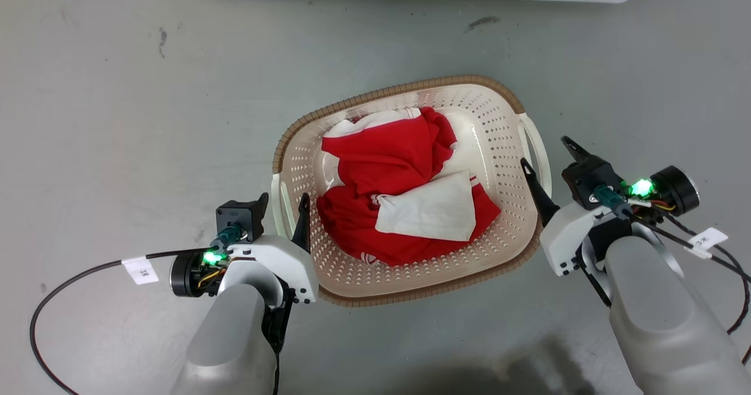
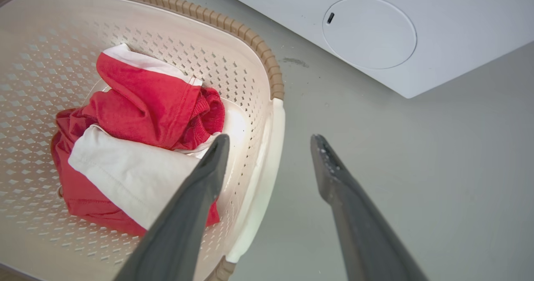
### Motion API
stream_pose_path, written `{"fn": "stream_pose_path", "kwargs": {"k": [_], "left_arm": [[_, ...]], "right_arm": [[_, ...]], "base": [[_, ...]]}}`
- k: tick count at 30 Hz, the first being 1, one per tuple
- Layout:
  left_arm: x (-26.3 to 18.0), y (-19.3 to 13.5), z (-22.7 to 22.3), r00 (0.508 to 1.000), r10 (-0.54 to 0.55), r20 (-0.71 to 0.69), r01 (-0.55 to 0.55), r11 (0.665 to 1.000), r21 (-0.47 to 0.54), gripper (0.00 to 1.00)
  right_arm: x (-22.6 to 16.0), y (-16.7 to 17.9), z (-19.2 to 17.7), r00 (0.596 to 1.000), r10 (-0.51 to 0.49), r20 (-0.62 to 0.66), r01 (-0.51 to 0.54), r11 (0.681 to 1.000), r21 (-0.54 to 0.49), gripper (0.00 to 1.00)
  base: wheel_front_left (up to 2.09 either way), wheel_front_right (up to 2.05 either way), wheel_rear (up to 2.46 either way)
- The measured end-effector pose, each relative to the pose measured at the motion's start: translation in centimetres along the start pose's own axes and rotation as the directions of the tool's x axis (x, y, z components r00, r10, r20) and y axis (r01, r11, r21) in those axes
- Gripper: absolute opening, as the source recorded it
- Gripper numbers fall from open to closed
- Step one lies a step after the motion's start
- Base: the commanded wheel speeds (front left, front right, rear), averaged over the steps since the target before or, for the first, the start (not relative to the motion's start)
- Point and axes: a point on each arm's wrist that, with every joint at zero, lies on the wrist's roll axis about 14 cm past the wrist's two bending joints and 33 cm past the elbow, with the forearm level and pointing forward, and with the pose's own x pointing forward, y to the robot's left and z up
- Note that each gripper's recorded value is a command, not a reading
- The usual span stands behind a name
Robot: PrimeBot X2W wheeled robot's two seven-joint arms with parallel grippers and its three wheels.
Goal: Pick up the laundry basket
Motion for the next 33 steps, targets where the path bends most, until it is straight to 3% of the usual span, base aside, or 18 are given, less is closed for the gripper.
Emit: {"fn": "stream_pose_path", "kwargs": {"k": [24,25,26,27,28,29,33], "left_arm": [[1.9,-0.2,-3.6,0.994,-0.008,-0.107,0.009,1.000,0.004,1.00],[1.9,-0.2,-3.7,0.994,-0.008,-0.108,0.009,1.000,0.005,1.00],[1.9,-0.2,-3.7,0.994,-0.009,-0.108,0.009,1.000,0.006,1.00],[2.0,-0.3,-3.6,0.994,-0.011,-0.107,0.012,1.000,0.008,1.00],[2.0,-0.4,-3.6,0.994,-0.013,-0.108,0.014,1.000,0.009,0.44],[2.0,-0.5,-3.6,0.994,-0.017,-0.109,0.018,1.000,0.011,0.00],[1.8,-0.5,-3.7,0.993,-0.023,-0.114,0.025,1.000,0.012,0.00]], "right_arm": [[2.0,0.9,-5.6,0.983,0.044,-0.179,-0.043,0.999,0.008,1.00],[2.0,0.9,-5.7,0.982,0.044,-0.184,-0.042,0.999,0.012,0.77],[2.0,1.0,-5.7,0.982,0.044,-0.183,-0.043,0.999,0.011,0.77],[2.1,0.9,-5.5,0.983,0.043,-0.178,-0.042,0.999,0.007,0.02],[2.2,0.9,-5.4,0.983,0.043,-0.180,-0.043,0.999,0.005,0.00],[2.1,0.9,-5.5,0.982,0.043,-0.182,-0.042,0.999,0.007,0.00],[2.1,0.8,-5.0,0.984,0.037,-0.172,-0.036,0.999,0.012,0.00]], "base": [[0.00,0.00,0.00],[0.00,0.00,0.00],[0.00,0.00,0.00],[0.00,0.00,0.00],[0.00,0.00,0.00],[0.00,0.00,0.00],[0.00,0.00,0.00]]}}
